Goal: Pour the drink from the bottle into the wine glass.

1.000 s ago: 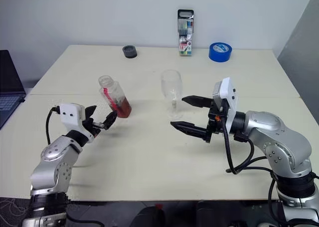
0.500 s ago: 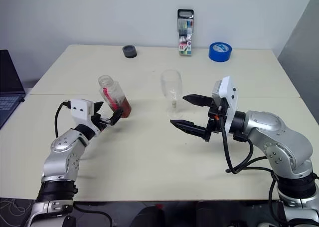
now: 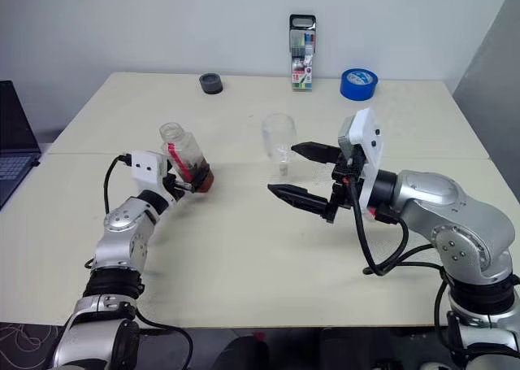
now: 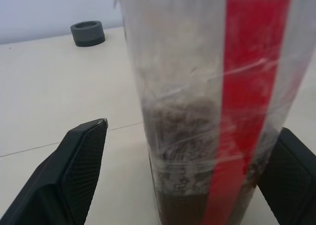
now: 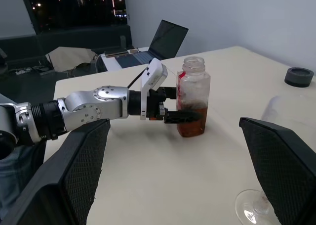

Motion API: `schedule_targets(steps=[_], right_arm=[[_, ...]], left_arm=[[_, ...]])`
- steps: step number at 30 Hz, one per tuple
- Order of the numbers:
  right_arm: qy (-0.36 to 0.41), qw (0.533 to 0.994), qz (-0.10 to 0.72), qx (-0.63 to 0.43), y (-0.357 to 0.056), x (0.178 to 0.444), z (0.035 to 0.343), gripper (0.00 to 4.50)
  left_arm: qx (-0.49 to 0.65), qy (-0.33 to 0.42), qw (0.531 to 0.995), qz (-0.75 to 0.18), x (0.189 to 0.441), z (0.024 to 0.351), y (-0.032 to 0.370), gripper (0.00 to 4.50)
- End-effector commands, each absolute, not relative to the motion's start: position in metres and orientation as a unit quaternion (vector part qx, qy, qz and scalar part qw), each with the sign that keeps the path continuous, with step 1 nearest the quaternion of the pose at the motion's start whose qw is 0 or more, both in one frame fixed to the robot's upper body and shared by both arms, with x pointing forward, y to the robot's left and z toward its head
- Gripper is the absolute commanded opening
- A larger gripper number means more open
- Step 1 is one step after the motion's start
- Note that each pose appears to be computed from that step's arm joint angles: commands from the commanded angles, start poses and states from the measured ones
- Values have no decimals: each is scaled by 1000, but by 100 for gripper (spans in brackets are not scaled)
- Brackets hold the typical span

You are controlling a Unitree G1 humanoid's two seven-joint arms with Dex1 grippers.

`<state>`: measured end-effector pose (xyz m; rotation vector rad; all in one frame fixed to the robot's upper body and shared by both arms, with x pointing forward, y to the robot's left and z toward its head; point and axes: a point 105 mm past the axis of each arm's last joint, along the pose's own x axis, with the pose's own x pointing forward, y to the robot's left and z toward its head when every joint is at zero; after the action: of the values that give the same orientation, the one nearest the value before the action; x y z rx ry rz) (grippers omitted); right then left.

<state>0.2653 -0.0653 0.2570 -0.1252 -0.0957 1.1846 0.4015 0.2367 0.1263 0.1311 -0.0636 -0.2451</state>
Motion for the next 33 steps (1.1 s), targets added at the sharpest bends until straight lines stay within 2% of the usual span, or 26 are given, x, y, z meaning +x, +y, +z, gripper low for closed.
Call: schedule_targets(steps=[1,5,8,13,16,26,33], right_arm=[[-78,823,558,-67,-63,256,277,450],[-69,828,553,-62,-67,262,268,450],[-69,829,551,-61,-67,263,266,450],[-70,833,545,-63,-69,268,265,450],[-79,838,536,-69,-71,271,265,450],[-116,871,471,-74,-89,293,250,450],[-128,881,451,-68,-90,304,244,450]], left_arm=[[75,-58,988,-124,405,140,237,364],[74,-60,988,-124,406,139,238,237],[74,-62,988,-123,406,139,239,174],[83,-69,987,-115,407,146,242,172],[105,-87,984,-115,407,160,239,172],[250,-126,945,-171,418,216,203,172],[316,-128,921,-189,431,234,185,172]])
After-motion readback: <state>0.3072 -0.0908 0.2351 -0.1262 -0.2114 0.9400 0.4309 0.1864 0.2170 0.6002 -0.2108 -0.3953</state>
